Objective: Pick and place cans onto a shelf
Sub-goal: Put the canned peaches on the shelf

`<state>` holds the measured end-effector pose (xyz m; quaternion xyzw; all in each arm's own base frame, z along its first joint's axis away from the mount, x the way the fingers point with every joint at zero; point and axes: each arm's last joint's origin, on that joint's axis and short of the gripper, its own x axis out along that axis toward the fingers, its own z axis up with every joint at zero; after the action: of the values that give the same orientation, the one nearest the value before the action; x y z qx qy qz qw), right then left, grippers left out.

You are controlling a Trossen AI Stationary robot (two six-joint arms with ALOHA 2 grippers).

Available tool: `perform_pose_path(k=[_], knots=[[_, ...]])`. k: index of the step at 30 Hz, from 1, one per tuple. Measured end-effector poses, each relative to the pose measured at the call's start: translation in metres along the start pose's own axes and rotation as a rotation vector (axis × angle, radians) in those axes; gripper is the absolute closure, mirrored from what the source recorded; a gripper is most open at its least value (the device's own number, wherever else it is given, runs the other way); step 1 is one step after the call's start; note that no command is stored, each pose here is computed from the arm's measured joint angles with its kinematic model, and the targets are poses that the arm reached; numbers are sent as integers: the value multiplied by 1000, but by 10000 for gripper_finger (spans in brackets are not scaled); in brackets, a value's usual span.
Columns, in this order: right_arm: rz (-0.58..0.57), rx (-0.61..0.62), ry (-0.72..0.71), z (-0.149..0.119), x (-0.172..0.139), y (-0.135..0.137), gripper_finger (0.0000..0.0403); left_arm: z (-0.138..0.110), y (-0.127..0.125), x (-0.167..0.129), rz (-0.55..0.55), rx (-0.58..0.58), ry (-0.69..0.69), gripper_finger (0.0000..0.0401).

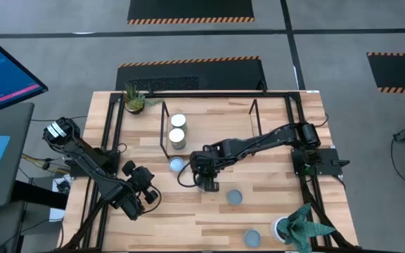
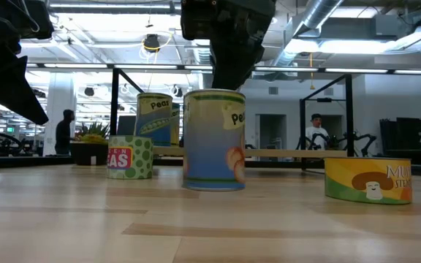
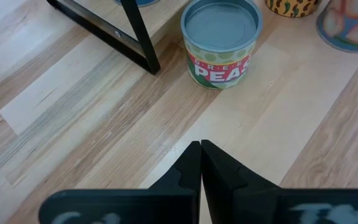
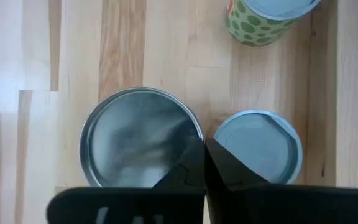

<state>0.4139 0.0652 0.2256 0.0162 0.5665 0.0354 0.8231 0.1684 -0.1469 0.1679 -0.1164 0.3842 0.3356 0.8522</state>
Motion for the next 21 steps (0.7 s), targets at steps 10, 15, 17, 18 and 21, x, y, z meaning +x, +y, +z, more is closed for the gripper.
perform_pose_path(k=[10, 15, 17, 18, 21], knots=[[-18, -90, 21, 17, -49, 9, 398, 0, 0, 0, 0, 0, 2, 401], [-28, -137, -19, 29, -87, 3, 399, 0, 0, 0, 0, 0, 2, 401], [-33, -156, -41, 33, -99, -3, 399, 0, 0, 0, 0, 0, 2, 401], [-38, -165, -54, 35, -103, -8, 398, 0, 0, 0, 0, 0, 2, 401], [-58, -171, -83, 39, -112, -26, 397, 0, 0, 0, 0, 0, 3, 401]])
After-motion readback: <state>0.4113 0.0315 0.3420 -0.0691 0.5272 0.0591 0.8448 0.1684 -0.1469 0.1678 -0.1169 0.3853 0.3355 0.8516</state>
